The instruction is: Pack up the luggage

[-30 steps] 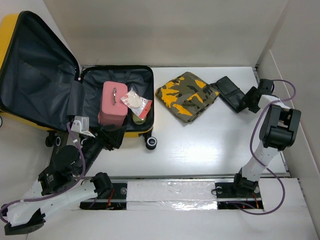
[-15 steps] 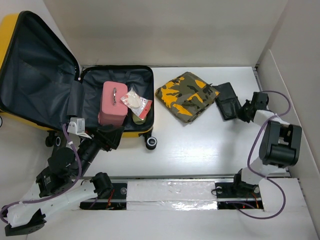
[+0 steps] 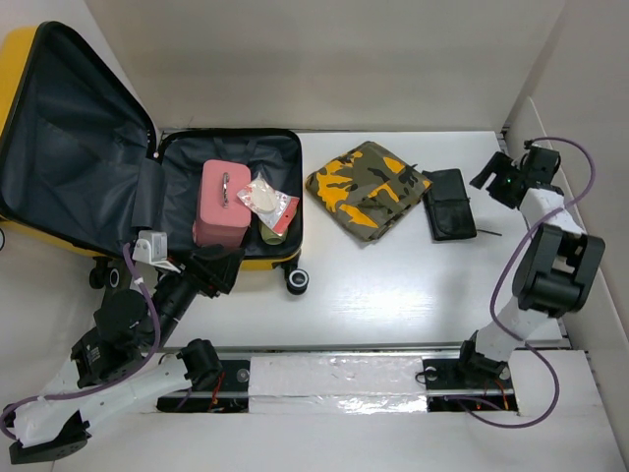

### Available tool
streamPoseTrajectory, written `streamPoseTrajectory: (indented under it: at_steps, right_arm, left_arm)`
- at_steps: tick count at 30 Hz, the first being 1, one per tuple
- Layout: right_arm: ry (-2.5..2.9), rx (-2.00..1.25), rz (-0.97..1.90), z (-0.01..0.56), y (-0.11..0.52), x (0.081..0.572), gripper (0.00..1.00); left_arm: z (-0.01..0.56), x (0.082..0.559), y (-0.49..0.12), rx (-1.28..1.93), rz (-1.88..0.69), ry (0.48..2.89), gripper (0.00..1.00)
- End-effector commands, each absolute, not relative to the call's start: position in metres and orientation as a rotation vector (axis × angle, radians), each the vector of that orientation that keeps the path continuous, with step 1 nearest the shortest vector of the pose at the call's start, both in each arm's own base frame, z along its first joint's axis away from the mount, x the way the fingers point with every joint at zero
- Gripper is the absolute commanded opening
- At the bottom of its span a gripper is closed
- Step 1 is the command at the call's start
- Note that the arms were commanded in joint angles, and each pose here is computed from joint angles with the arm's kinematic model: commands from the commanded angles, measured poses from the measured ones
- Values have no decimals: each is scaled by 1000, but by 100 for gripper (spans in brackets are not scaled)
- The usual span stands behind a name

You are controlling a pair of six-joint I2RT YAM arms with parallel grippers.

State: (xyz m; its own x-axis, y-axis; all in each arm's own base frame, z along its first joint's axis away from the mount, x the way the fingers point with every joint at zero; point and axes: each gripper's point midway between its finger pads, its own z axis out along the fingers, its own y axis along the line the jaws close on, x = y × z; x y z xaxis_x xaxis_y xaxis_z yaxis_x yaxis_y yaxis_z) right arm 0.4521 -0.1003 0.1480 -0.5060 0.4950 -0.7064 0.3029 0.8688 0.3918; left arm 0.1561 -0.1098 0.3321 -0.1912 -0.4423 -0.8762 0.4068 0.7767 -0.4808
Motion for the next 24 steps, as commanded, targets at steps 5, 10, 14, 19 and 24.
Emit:
streamPoseTrajectory:
  at_steps: [5, 10, 14, 19, 24]
  right_arm:
    - [2379, 526, 374, 73, -72, 444, 84]
    - [2427, 536, 435, 54, -63, 438, 85]
    - [2496, 506, 483, 35, -47, 430, 80]
    - [2402, 602, 453, 44, -59, 417, 21]
    - [2215, 638, 415, 98, -71, 407, 0]
  left_arm:
    - [335, 161, -114, -28, -749, 1585, 57]
    - [336, 160, -113, -31, -758, 1574, 57]
    - [337, 158, -111, -37, -765, 1568, 57]
    - [340, 157, -108, -44, -775, 1556, 57]
    - [339, 157, -110, -39, -774, 1560, 57]
